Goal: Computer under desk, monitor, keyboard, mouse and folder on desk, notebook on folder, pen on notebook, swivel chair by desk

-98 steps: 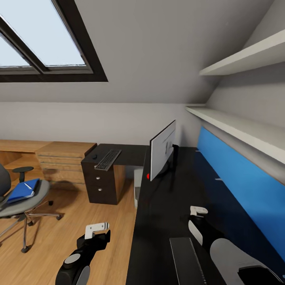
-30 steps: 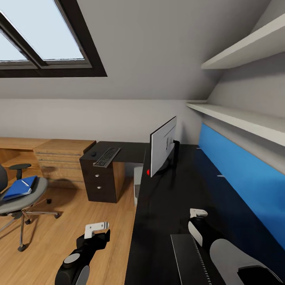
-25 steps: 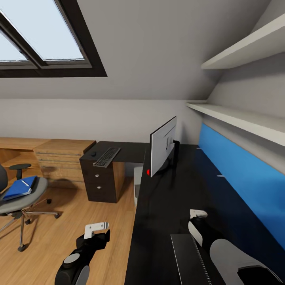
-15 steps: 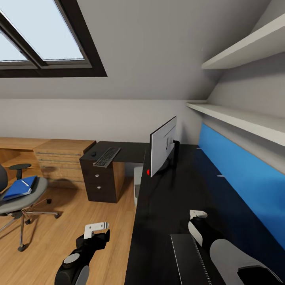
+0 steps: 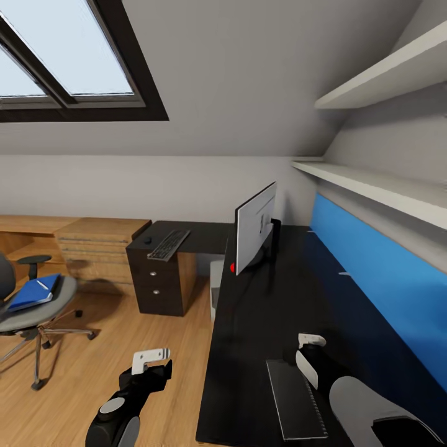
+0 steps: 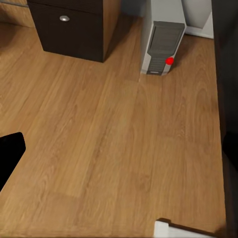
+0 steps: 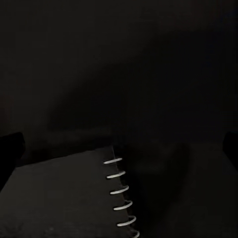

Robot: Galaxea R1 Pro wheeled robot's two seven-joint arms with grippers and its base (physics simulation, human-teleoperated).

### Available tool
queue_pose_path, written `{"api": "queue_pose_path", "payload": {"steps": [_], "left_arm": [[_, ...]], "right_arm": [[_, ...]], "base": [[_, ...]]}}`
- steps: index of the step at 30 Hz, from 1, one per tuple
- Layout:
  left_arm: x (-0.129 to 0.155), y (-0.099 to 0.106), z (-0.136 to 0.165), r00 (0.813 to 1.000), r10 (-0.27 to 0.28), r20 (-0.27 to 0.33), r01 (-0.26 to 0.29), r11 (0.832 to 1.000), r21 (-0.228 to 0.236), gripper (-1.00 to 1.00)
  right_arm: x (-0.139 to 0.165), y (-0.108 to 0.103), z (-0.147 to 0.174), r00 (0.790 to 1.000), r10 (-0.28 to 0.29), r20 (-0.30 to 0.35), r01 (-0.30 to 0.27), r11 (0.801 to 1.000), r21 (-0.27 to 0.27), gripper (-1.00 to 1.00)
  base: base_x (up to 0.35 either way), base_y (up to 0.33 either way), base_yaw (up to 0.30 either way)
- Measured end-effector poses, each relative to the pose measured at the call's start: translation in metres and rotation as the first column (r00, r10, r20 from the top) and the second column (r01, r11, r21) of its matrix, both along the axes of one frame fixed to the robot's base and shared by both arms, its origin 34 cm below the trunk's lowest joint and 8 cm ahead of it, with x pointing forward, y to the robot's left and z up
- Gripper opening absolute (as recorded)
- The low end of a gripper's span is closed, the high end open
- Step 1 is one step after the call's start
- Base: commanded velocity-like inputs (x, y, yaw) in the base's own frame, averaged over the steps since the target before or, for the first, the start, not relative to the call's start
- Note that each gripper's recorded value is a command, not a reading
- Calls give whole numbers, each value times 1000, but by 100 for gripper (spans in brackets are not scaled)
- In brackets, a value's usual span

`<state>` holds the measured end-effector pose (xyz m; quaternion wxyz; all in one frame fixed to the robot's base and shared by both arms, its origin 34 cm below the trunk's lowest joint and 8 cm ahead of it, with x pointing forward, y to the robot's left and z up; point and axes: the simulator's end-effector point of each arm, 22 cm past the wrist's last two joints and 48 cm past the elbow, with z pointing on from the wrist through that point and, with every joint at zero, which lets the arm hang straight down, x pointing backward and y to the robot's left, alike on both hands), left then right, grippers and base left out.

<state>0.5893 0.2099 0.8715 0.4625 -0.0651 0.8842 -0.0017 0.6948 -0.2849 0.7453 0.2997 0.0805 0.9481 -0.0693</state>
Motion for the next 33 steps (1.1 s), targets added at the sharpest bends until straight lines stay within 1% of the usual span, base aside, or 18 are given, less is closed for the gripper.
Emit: {"api": "queue_pose_path", "payload": {"steps": [16, 26, 33], "left_arm": [[0, 0, 0, 1000, 0, 0, 0, 1000, 0, 100], [0, 0, 0, 1000, 0, 0, 0, 1000, 0, 100], [0, 0, 0, 1000, 0, 1, 0, 1000, 0, 100]], "right_arm": [[-1, 0, 0, 1000, 3, -1, -3, 1000, -5, 100], [0, -1, 0, 1000, 3, -1, -3, 1000, -5, 100], [0, 0, 0, 1000, 2, 0, -2, 1000, -3, 100]], "base": [[-56, 0, 0], [-233, 0, 0], [-133, 0, 0]]}}
